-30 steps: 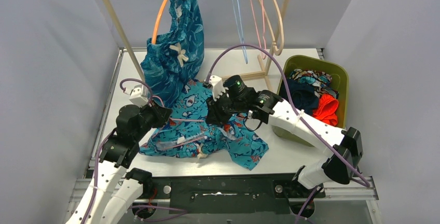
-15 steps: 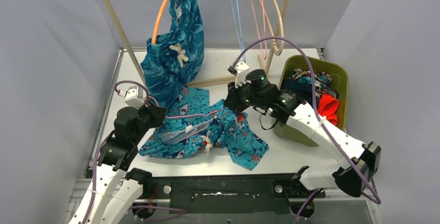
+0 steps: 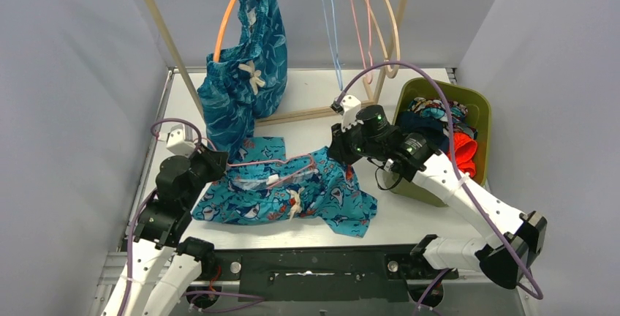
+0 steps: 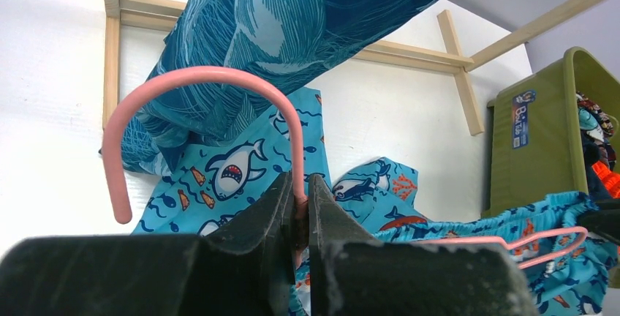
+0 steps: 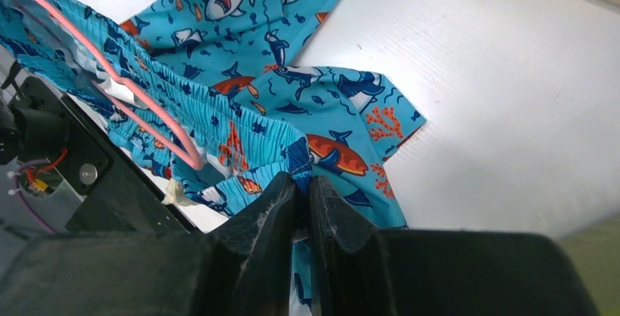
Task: Remove the shorts from the hanger
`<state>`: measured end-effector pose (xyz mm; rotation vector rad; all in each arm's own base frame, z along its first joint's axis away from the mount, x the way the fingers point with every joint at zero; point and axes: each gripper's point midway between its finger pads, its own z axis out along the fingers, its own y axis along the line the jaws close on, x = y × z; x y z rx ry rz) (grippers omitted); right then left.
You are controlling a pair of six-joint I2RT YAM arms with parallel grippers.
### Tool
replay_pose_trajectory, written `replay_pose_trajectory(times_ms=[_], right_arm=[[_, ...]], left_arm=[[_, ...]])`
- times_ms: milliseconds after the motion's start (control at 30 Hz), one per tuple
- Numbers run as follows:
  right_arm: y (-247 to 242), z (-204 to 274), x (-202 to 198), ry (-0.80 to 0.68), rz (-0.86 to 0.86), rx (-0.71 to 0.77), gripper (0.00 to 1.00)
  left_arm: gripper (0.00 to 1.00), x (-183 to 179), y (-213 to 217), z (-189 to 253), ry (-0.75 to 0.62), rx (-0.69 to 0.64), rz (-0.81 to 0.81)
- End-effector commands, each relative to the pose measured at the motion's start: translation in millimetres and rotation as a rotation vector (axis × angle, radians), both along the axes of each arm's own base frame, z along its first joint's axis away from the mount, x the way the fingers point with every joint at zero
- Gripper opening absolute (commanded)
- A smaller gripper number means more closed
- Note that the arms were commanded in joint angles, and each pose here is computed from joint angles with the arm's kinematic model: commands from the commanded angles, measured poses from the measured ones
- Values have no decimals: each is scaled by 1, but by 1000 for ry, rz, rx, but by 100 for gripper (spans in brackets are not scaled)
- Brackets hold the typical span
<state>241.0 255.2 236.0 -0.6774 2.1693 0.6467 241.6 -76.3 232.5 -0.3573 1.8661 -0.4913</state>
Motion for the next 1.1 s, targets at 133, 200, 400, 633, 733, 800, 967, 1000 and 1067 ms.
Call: replay_pose_trajectory(times_ms=[133,200,400,633,733,800,967,1000,1067], right_arm=[[19,-3,4,46,67,-9,11],[24,2,3,16,83,11,15],[18,19,-1,-57,81,33,40],[27,34,-17,-77,169,125,58],[43,37,-31,-44,268,184,59],[53,34,-37,-17,314,195,59],[79,20,-53,36,412,152,53],[82,17,-55,42,429,139,50],[85,12,-54,55,434,116,41]], left_arm=[[0,5,-10,23,-68,-35,-45],[0,5,-15,22,-60,-39,-67],[0,6,-26,16,-37,-44,-126],[0,7,-33,11,-30,-49,-164],[0,7,-36,10,-23,-51,-183],[0,7,-37,9,-18,-51,-189],[0,6,-39,9,-18,-53,-200],[0,6,-39,9,-19,-54,-201],[0,6,-40,10,-22,-58,-202]])
